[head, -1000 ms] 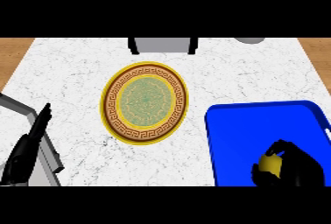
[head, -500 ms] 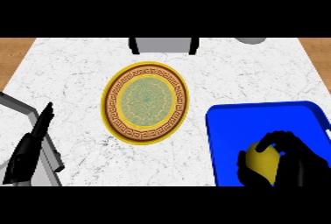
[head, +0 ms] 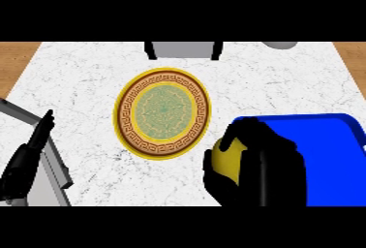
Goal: Pick the lemon from the tray and place it in the plate
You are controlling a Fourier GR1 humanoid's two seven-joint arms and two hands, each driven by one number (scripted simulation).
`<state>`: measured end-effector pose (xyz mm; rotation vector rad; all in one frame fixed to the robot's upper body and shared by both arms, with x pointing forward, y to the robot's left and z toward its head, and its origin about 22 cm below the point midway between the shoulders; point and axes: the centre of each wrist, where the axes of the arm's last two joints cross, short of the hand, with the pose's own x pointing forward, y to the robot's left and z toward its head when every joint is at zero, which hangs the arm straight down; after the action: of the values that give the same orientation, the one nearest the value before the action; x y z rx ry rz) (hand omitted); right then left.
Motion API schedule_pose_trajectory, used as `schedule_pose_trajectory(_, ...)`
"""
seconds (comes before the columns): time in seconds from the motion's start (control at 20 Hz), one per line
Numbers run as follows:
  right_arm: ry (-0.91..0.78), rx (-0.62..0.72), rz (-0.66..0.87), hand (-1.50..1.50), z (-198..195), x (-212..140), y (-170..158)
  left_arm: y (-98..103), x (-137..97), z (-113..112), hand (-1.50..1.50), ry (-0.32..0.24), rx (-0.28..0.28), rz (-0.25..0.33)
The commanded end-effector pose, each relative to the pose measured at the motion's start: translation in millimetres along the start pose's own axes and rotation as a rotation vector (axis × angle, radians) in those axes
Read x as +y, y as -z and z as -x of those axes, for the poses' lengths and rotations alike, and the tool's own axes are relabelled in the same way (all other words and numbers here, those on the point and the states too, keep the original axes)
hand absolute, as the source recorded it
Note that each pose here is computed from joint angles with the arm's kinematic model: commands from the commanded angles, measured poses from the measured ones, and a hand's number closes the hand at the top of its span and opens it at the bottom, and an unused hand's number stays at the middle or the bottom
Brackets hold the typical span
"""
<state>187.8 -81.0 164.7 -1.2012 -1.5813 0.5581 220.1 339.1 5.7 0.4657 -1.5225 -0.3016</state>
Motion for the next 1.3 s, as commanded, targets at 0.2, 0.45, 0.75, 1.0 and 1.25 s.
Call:
schedule_pose_trajectory(0.2, 0.074, 0.055, -0.046, 1.50, -60, 41, 49, 7, -2, -5, 0.00, -0.011, -0.011, 0.033)
schedule_pose_trajectory(0.45, 0.085, 0.101, -0.159, 1.50, -79, 52, 75, 8, -8, -4, 0.00, -0.006, -0.015, 0.029)
schedule_pose_trajectory(0.75, 0.037, 0.157, -0.241, 1.50, -67, 108, 112, 3, -10, -3, 0.00, 0.008, -0.018, 0.049)
schedule_pose_trajectory(1.0, 0.096, 0.171, -0.291, 1.50, -68, 133, 114, 21, -15, -8, 0.00, -0.006, -0.040, 0.075)
schedule_pose_trajectory(1.25, 0.223, 0.353, -0.264, -1.50, -39, 153, 120, 16, -22, -14, 0.00, 0.000, -0.044, 0.056)
